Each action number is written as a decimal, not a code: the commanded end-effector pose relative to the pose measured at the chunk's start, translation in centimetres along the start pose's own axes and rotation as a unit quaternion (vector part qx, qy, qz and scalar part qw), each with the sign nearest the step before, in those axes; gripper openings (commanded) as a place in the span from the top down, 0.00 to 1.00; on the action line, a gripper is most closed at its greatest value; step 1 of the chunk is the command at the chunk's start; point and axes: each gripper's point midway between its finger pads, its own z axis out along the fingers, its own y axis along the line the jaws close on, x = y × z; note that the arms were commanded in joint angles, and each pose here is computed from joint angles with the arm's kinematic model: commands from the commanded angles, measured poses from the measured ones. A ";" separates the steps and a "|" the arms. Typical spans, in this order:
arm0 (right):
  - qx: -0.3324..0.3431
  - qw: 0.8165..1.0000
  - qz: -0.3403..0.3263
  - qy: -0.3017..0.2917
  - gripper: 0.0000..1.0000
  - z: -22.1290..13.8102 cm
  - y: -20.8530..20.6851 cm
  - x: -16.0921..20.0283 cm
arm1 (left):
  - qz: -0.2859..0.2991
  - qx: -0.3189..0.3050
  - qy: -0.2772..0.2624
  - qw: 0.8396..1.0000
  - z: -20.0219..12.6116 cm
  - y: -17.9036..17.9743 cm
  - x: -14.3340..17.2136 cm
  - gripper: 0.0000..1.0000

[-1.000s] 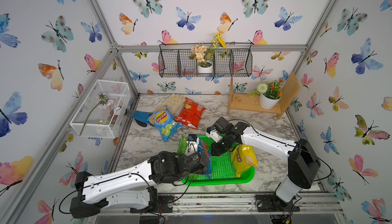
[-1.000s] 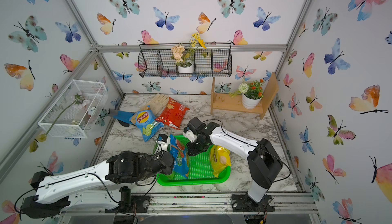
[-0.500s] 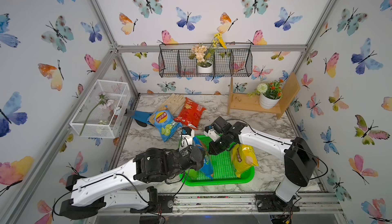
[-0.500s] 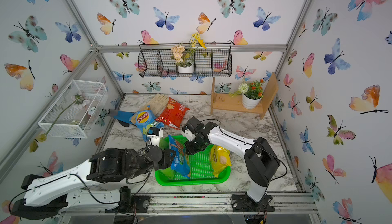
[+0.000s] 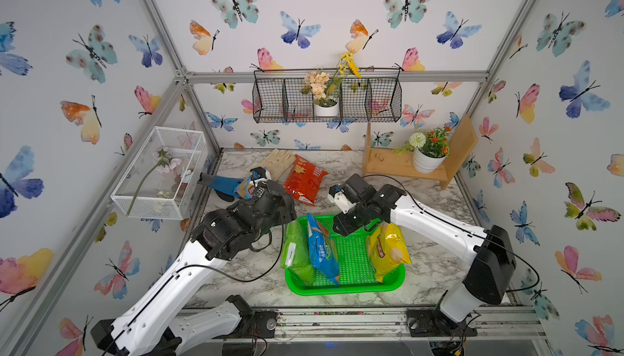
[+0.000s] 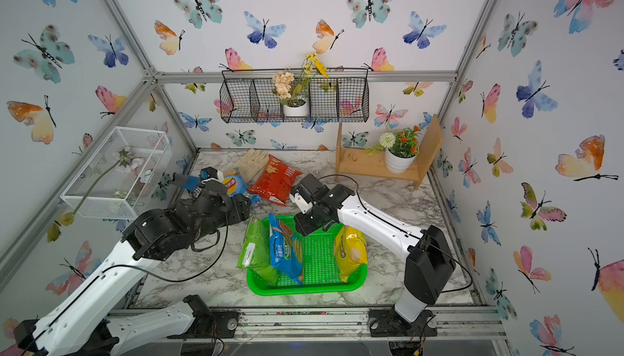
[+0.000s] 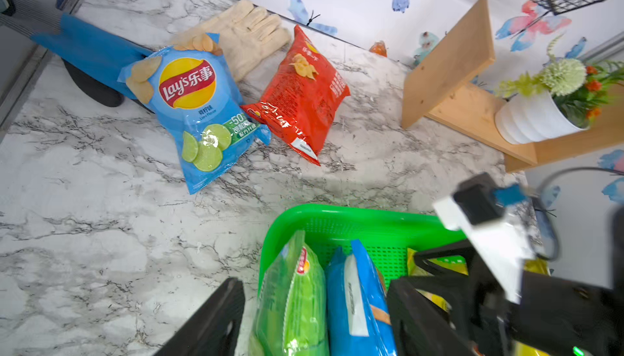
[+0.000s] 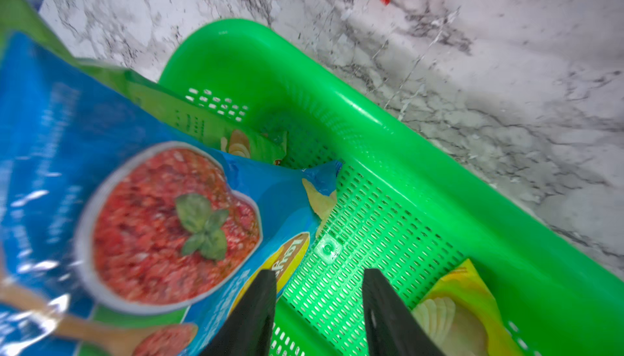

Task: Put the potato chips into the basket
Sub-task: Pick up the potato chip from the center of the board.

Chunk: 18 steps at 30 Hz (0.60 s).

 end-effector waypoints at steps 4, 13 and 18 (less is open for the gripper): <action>0.039 0.998 -0.014 -0.056 0.43 -5.4 -0.5 -1.4 | -0.005 0.010 -0.001 1.000 4.4 2.3 -3.1 0.24; 0.018 0.990 -0.004 -0.138 0.37 -11.7 0.7 -2.5 | -0.090 -0.063 -0.002 0.994 11.0 10.3 -3.3 0.20; 0.005 0.989 0.001 -0.146 0.35 -13.0 1.1 -1.5 | -0.094 -0.090 0.053 0.990 14.4 12.0 0.3 0.20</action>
